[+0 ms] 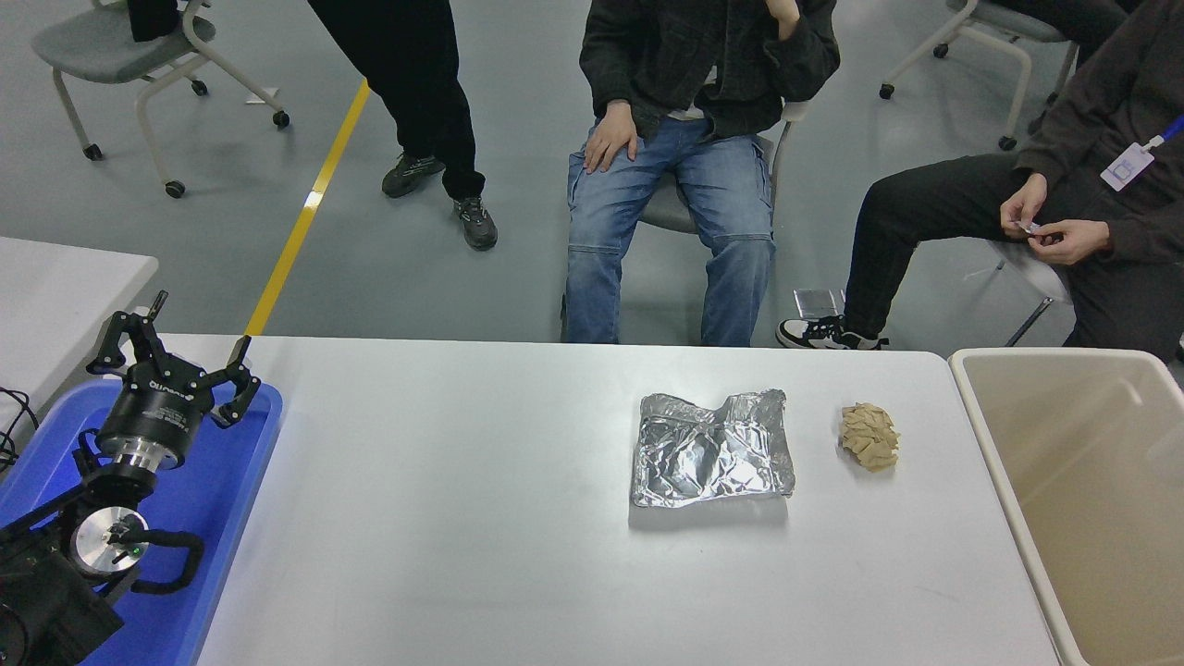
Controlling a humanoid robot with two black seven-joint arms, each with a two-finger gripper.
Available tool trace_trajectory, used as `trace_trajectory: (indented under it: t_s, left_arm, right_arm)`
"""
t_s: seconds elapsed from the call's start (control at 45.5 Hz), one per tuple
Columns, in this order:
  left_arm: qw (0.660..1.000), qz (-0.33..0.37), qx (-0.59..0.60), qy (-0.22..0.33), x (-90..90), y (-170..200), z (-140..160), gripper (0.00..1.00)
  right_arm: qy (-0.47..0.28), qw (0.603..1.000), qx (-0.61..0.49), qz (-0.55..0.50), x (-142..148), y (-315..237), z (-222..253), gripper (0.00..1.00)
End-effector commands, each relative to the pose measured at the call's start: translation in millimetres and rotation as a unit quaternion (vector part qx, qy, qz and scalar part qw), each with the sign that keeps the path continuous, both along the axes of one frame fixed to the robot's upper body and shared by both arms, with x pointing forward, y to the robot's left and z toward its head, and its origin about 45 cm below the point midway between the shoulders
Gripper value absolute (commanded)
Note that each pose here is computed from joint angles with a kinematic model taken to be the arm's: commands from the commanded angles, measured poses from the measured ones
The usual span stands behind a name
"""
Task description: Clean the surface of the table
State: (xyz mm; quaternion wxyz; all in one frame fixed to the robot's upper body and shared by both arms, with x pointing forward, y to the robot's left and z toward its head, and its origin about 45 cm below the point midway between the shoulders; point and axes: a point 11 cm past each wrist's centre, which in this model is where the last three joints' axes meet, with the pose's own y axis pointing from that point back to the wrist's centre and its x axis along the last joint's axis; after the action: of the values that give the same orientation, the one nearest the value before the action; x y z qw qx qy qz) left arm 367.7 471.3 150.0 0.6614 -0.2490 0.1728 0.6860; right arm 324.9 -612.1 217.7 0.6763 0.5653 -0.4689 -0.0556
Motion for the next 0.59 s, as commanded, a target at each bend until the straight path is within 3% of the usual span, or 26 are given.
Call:
trace_trajectory:
  t_s: [0.0, 0.571]
  left_arm:
    - [1.0, 0.001, 0.0, 0.0, -0.1, 0.4, 0.0, 1.0]
    - [1.0, 0.0, 0.0, 0.0, 0.0, 0.0, 0.0, 1.0]
  right_arm:
    - [0.008, 1.0, -0.015, -0.023, -6.1, -4.2, -37.2, 0.0]
    - [-0.016, 0.993, -0.114, -0.003, 8.3, 33.7, -97.5, 0.0]
